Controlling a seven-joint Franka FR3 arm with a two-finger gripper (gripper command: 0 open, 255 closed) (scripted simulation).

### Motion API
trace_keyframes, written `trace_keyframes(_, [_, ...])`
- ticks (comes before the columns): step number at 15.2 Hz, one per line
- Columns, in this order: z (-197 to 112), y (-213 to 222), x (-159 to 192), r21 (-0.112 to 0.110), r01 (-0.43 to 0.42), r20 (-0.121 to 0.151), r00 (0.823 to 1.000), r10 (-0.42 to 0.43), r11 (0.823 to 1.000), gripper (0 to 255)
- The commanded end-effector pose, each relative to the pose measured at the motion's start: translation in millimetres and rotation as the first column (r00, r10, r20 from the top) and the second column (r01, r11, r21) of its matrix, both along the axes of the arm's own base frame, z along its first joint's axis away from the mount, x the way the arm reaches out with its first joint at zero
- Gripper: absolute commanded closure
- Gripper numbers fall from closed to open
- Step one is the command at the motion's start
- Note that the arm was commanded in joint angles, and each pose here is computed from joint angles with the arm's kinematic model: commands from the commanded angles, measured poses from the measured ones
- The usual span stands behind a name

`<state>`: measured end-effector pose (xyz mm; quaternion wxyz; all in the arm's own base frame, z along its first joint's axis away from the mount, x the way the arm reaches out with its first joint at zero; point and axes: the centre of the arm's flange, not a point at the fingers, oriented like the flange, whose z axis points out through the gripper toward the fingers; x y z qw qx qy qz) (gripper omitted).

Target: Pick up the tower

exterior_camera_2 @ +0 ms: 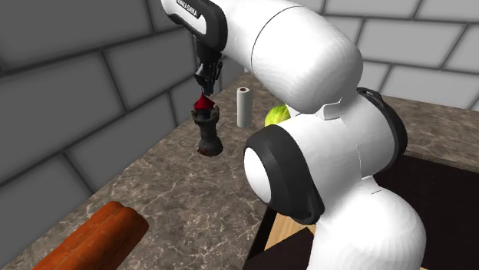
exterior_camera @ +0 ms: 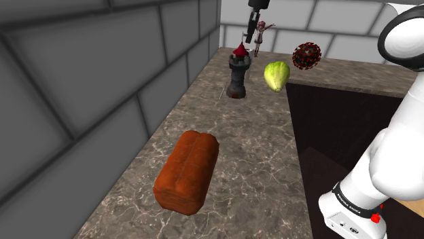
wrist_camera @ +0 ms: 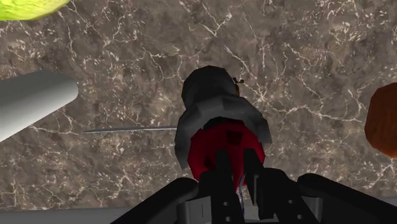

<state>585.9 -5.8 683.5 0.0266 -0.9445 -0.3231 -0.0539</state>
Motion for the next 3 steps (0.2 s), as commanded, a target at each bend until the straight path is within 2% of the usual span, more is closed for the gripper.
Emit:
trace_keyframes(1, [11.2, 0.5, 0.0, 0.000, 0.000, 0.001, 1.000, 0.000, 1.000, 255])
trace_keyframes(3, [12.0, 0.5, 0.0, 0.000, 0.000, 0.001, 1.000, 0.000, 1.000, 255])
